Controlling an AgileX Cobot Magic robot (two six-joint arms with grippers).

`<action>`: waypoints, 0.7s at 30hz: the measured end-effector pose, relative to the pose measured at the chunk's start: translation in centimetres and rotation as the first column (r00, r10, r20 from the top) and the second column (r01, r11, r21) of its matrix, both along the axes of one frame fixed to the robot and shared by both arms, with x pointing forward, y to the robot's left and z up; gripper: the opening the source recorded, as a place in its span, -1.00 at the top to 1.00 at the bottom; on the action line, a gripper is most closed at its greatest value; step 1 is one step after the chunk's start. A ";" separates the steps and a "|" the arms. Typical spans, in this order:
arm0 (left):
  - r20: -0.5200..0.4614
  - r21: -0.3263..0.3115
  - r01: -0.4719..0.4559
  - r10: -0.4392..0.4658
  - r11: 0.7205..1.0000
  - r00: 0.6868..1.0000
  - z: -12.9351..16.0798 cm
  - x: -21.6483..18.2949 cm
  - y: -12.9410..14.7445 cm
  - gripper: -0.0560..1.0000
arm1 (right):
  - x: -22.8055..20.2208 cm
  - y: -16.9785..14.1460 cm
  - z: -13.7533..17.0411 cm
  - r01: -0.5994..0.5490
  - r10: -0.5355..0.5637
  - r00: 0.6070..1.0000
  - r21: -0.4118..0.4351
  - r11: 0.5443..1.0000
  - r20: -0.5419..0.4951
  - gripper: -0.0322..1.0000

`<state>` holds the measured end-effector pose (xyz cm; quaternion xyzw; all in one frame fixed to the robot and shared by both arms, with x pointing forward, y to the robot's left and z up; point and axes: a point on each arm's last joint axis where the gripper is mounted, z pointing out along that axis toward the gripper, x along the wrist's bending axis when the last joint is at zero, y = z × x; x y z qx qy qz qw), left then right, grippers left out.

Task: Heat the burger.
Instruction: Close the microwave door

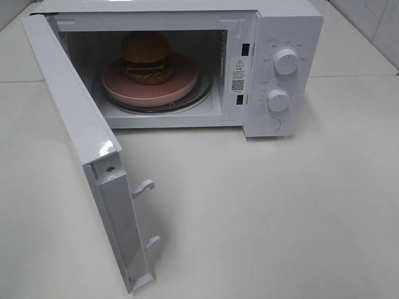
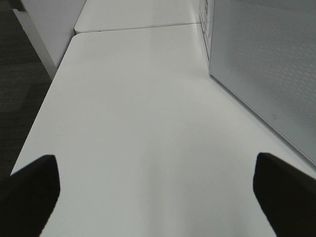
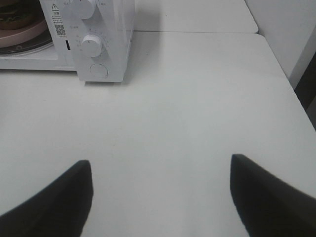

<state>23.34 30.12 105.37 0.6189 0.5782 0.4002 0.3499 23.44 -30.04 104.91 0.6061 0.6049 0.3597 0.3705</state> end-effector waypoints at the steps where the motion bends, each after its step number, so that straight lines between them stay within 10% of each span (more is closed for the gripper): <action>1: 0.000 0.000 0.000 0.000 1.000 1.000 0.0 0.0 0.0 -0.98 | 0.0 0.0 0.0 0.000 0.000 1.000 0.000 1.000 0.000 -0.54; 21: 0.000 0.006 -0.004 0.004 1.000 1.000 0.0 0.0 0.1 -0.98 | 0.0 0.0 0.0 0.000 0.000 1.000 0.000 1.000 0.000 -0.54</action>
